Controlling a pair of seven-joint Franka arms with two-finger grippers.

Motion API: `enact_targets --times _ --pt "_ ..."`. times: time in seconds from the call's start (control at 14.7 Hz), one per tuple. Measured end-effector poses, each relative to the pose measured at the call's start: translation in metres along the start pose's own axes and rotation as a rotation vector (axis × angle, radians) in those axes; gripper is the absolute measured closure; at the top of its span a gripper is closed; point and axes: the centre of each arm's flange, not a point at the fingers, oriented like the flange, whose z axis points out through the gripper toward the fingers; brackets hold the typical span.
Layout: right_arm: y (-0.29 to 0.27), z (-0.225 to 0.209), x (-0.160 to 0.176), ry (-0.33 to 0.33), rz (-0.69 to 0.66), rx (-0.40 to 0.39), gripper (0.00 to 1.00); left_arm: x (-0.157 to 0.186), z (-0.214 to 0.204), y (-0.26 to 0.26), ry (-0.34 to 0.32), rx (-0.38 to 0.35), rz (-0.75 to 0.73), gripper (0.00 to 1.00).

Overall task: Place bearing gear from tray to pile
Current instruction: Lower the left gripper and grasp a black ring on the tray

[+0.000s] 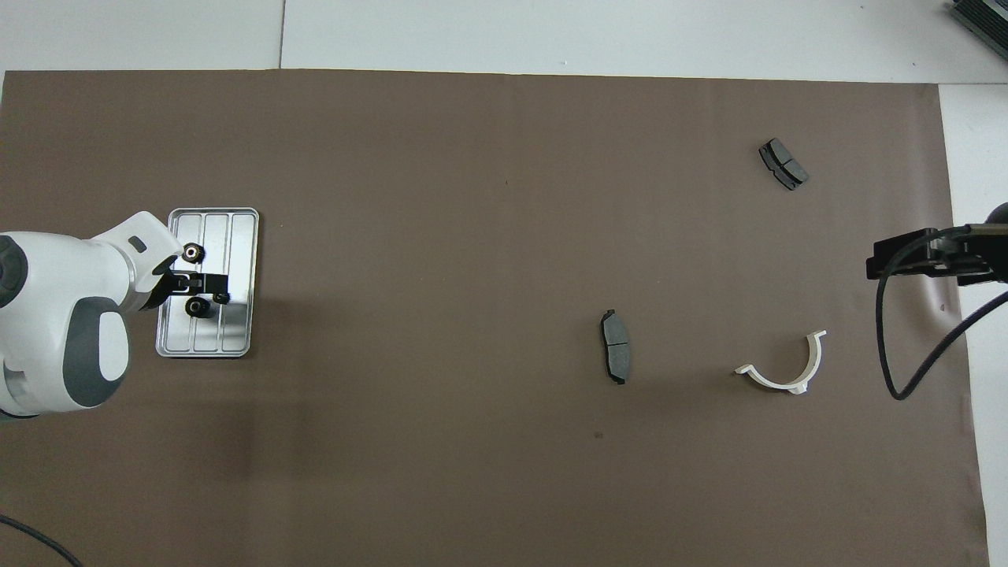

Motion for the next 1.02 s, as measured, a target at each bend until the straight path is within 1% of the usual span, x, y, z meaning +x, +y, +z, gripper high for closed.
enact_targets --times 0.07,0.14,0.2,0.27,0.34,0.41,0.48,0.55,0.61,0.75,1.02 --pt "0.0 0.0 0.0 0.0 0.0 0.0 0.0 -0.003 0.003 -0.004 -0.008 0.0 -0.007 0.03" --pt "0.0 0.0 0.0 0.0 0.0 0.0 0.0 -0.007 0.006 -0.005 -0.016 0.0 -0.009 0.07" --pt "0.0 0.0 0.0 0.0 0.0 0.0 0.0 -0.009 0.009 -0.005 -0.023 -0.002 -0.01 0.07" --pt "0.0 0.0 0.0 0.0 0.0 0.0 0.0 -0.012 0.011 -0.006 -0.027 -0.002 -0.013 0.14" --pt "0.0 0.0 0.0 0.0 0.0 0.0 0.0 -0.014 0.013 -0.009 -0.03 -0.002 -0.019 0.14" --pt "0.0 0.0 0.0 0.0 0.0 0.0 0.0 -0.015 0.015 -0.011 -0.034 -0.002 -0.024 0.21" --pt "0.0 0.0 0.0 0.0 0.0 0.0 0.0 -0.017 0.015 -0.013 -0.036 -0.002 -0.027 0.25" --pt "0.0 0.0 0.0 0.0 0.0 0.0 0.0 -0.017 0.016 -0.014 -0.036 -0.003 -0.032 0.25" --pt "0.0 0.0 0.0 0.0 0.0 0.0 0.0 -0.017 0.016 -0.016 -0.035 -0.007 -0.041 0.3" --pt "0.0 0.0 0.0 0.0 0.0 0.0 0.0 -0.018 0.016 -0.018 -0.033 -0.013 -0.054 0.32" --pt "0.0 0.0 0.0 0.0 0.0 0.0 0.0 -0.018 0.016 -0.019 -0.018 -0.017 -0.066 0.32"
